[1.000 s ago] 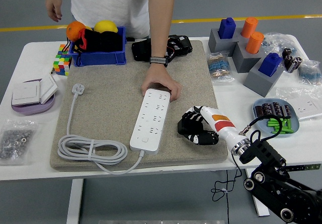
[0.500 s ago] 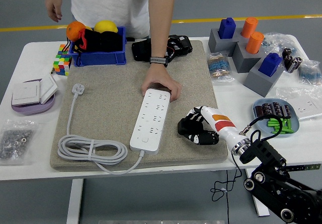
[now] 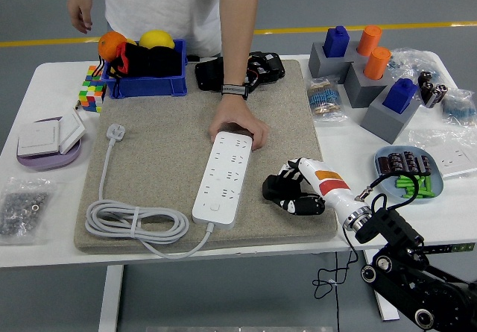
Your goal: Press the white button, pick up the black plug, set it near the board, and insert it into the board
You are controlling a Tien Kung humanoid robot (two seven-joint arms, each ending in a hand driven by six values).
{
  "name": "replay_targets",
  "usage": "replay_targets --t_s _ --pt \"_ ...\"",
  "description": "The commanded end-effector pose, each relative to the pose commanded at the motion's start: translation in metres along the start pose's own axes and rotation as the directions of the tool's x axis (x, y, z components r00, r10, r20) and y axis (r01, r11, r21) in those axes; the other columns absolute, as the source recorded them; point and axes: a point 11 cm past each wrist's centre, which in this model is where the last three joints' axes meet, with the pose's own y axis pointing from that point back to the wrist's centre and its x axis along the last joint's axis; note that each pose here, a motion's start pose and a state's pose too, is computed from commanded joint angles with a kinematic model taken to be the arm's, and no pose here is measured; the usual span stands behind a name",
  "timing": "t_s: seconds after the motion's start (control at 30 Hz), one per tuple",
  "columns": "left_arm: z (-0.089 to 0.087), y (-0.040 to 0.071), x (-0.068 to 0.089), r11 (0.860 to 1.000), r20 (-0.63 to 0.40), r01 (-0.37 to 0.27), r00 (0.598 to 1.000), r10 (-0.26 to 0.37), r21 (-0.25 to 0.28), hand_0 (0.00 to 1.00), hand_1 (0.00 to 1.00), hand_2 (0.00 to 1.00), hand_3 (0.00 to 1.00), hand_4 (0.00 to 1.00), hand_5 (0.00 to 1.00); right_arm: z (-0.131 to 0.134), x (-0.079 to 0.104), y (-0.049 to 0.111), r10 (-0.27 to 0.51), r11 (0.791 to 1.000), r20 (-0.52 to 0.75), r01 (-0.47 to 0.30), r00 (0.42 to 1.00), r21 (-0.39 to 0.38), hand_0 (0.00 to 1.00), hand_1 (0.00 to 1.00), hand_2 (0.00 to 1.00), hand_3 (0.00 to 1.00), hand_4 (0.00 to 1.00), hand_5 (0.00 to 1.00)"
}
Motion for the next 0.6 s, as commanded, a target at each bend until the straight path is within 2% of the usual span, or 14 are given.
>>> replay_targets --t_s 0.6 --pt "-0.0007 -0.0001 0.0007 1.0 0.004 -0.001 1.0 0.001 0.002 0.626 0.631 0.638 0.692 0.578 0.38 -0.0042 0.0005 0.0012 0.002 1.0 0.022 -0.003 1.0 0.023 0.447 0.494 0.532 0.374 0.833 0.002"
